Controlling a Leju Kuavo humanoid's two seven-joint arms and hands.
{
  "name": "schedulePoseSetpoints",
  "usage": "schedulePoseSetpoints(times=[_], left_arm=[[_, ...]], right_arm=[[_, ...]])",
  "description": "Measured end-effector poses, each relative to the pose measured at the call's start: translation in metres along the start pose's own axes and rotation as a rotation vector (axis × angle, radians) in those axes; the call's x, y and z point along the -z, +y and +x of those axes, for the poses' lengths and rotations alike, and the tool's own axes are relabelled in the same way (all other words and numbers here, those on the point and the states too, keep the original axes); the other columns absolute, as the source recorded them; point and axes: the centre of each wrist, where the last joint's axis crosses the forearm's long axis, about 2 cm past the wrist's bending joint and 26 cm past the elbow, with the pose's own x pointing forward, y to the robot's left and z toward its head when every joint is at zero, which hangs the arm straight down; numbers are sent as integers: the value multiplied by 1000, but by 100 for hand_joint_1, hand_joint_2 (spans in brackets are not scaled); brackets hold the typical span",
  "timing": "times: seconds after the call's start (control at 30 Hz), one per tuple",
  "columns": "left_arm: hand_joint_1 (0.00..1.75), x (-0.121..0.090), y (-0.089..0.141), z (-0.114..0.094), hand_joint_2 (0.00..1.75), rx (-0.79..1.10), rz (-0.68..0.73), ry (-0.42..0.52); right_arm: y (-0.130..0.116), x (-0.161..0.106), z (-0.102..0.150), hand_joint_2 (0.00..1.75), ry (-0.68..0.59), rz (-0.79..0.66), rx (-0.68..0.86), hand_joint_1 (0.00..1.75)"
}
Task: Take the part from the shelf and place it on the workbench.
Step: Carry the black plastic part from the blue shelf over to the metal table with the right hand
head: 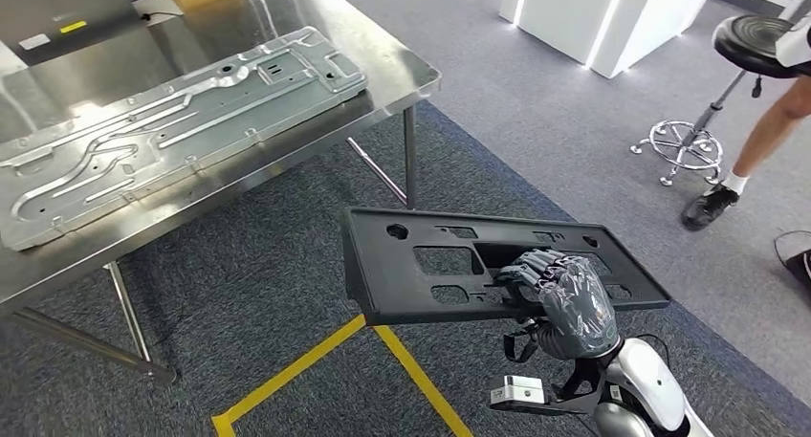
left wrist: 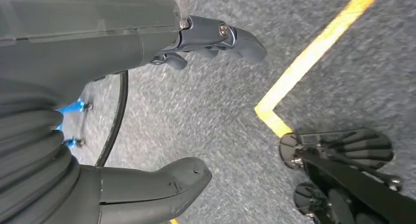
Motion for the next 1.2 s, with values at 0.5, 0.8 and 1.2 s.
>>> schedulePoseSetpoints(times=[0.5,0.8,1.2], left_arm=[[0,0,0,0,175,7,-8,5],[0,0,-1,-1,175,14,-8,7],[0,0,-2,-2,175,11,-7,12]], right_arm=[[-5,2,-1,175,6,-22,13,175],[-8,0,-3,175,13,-19,26,175],[-10,-4,-6,175,120,41,-2,175]])
